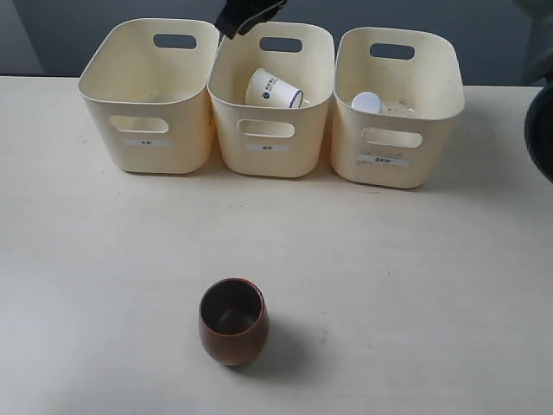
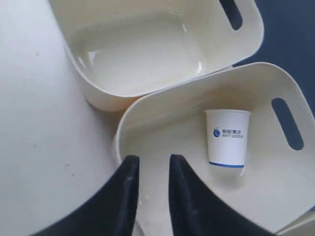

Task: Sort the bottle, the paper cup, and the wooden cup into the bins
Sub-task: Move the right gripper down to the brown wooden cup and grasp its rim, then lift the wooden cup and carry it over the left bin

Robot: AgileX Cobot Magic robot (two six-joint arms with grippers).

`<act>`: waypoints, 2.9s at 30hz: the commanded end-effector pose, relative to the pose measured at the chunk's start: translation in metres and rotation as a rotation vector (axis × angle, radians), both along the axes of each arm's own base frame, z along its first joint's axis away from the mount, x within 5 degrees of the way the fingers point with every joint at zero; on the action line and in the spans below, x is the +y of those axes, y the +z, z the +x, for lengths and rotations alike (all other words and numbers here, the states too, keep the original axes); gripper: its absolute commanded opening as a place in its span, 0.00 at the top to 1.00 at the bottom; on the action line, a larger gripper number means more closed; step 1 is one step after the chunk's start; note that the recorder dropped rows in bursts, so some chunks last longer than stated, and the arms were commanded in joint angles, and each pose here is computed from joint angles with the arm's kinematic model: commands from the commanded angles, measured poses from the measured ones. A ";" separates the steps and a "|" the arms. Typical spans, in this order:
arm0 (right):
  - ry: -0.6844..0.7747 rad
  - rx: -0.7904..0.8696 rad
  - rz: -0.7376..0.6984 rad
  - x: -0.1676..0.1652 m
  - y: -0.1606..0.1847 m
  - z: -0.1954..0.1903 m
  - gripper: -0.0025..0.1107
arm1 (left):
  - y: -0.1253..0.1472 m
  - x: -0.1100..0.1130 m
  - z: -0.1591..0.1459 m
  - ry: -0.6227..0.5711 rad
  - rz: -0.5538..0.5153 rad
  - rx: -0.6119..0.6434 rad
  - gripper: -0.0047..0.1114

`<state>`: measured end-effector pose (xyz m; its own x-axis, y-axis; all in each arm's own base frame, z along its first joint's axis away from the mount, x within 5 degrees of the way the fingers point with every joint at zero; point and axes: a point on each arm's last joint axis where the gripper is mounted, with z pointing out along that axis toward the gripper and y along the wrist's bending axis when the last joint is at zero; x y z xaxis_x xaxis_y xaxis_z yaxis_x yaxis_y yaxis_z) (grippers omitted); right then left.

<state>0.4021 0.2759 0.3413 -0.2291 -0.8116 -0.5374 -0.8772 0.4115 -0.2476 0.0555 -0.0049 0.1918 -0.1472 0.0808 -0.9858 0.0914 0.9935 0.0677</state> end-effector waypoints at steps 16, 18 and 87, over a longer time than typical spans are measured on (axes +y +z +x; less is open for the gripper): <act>0.230 0.218 -0.200 0.011 -0.025 -0.139 0.91 | 0.000 0.000 0.000 -0.003 -0.001 -0.004 0.96; 0.261 0.247 -0.232 0.016 -0.037 -0.150 0.86 | 0.000 0.000 0.000 -0.003 -0.001 -0.004 0.96; 0.468 0.147 -0.346 0.060 -0.105 -0.189 0.98 | 0.000 0.000 0.000 -0.003 -0.001 -0.004 0.96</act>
